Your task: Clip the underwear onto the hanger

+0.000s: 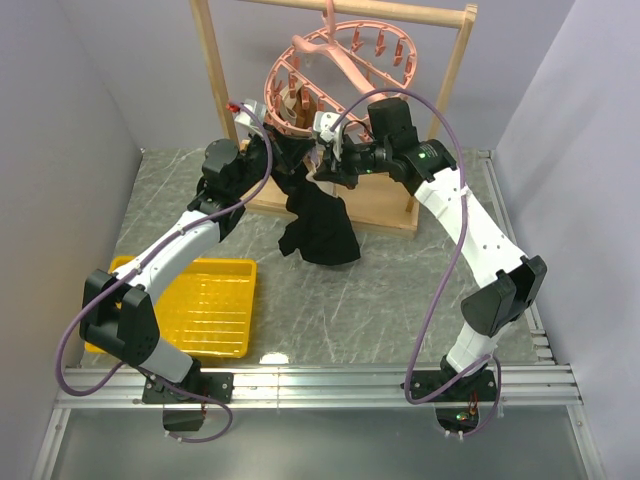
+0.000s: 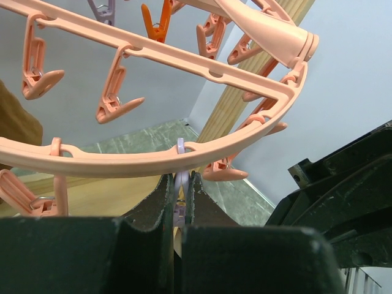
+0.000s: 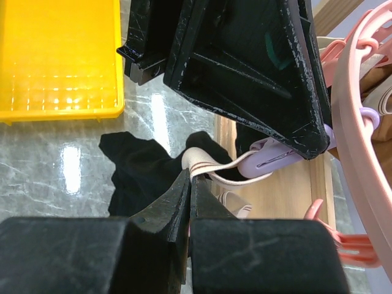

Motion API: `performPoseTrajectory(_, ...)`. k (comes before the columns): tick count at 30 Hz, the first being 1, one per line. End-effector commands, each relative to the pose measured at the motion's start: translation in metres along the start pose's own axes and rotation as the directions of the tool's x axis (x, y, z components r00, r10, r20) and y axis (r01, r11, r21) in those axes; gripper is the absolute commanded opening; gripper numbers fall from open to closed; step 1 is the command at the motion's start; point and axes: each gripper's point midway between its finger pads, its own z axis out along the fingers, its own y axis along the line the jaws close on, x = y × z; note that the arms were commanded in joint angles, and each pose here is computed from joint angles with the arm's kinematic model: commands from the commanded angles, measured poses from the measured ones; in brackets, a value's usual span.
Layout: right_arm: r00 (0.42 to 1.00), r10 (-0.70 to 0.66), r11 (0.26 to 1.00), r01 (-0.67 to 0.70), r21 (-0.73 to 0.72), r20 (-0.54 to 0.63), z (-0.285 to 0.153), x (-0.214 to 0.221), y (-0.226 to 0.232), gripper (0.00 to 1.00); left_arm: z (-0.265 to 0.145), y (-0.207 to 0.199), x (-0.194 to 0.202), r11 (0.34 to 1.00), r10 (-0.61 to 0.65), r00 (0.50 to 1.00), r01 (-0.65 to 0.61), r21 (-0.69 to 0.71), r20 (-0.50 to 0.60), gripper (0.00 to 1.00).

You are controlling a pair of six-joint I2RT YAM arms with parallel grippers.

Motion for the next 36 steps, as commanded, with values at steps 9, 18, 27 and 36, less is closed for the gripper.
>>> performPoseTrajectory(9,0.997,-0.045,0.998,0.042,0.035,0.064,-0.007,-0.030,-0.009,0.00,-0.008,-0.011,0.034,0.997,0.037,0.994,-0.030,0.070,-0.107,0.00)
performPoseTrajectory(18,0.995,-0.051,0.998,0.047,0.048,0.088,-0.009,-0.042,-0.016,0.00,-0.011,-0.010,0.040,0.994,0.083,0.990,-0.074,0.081,-0.118,0.00)
performPoseTrajectory(27,0.996,-0.055,0.997,0.051,0.051,0.070,-0.011,-0.037,-0.014,0.00,-0.011,-0.008,0.037,0.994,0.089,0.990,-0.082,0.069,-0.113,0.03)
performPoseTrajectory(36,0.996,-0.056,0.997,0.053,0.051,0.066,-0.010,-0.037,-0.015,0.00,-0.004,-0.003,0.025,0.994,0.101,0.991,-0.098,0.039,-0.091,0.23)
